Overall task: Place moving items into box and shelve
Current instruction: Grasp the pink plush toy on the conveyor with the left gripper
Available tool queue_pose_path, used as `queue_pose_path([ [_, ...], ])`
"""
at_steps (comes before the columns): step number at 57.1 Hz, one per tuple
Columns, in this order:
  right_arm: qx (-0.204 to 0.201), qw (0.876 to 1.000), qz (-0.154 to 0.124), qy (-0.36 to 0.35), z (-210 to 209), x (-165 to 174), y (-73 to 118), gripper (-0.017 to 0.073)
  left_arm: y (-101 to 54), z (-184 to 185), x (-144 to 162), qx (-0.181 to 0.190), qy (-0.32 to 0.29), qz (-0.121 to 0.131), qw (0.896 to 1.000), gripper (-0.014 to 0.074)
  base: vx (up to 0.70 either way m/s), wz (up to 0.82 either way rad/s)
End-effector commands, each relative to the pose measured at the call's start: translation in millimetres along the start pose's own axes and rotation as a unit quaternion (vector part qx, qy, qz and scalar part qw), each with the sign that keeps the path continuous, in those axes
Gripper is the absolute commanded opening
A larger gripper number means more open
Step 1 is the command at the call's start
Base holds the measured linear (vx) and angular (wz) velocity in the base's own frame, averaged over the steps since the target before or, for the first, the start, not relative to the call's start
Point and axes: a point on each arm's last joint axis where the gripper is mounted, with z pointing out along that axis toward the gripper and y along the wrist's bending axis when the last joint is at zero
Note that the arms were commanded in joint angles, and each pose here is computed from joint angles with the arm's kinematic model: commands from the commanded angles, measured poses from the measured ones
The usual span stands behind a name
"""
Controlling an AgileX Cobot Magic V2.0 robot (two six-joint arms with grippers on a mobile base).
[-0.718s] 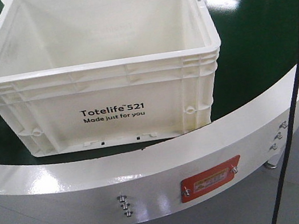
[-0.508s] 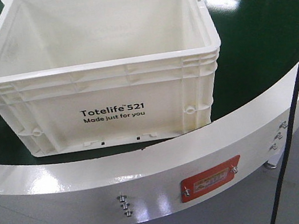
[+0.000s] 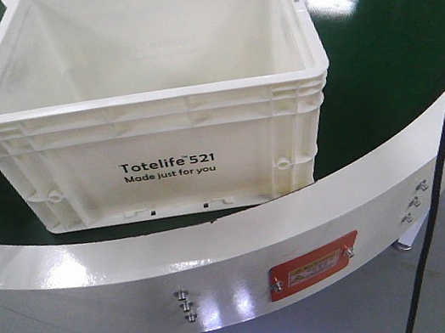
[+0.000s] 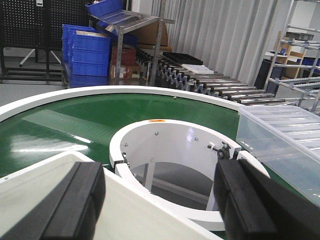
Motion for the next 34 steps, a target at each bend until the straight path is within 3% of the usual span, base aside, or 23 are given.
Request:
queue_pose_path([
  [1,0.034,0.997,-0.003,-0.062,-17,-26,-5.3,0.0508,-5.3,-50,-32,0.005,-0.102,-0.01,0.995,-0.0008,0.0,0.0],
  [20,0.039,0.997,0.0,-0.068,-17,-27,-6.2,0.0508,-10.2,-110,-46,0.007,-0.173,-0.002,0.985,-0.0006,0.0,0.0],
  [24,0.039,0.997,0.0,-0.068,-17,-27,-6.2,0.0508,-11.7,-132,-51,0.006,-0.204,0.0,0.979,-0.0006,0.0,0.0],
  [34,0.039,0.997,0.002,-0.069,-17,-27,-6.3,0.0508,-17.7,-208,-57,0.008,-0.31,0.004,0.951,-0.0006,0.0,0.0],
])
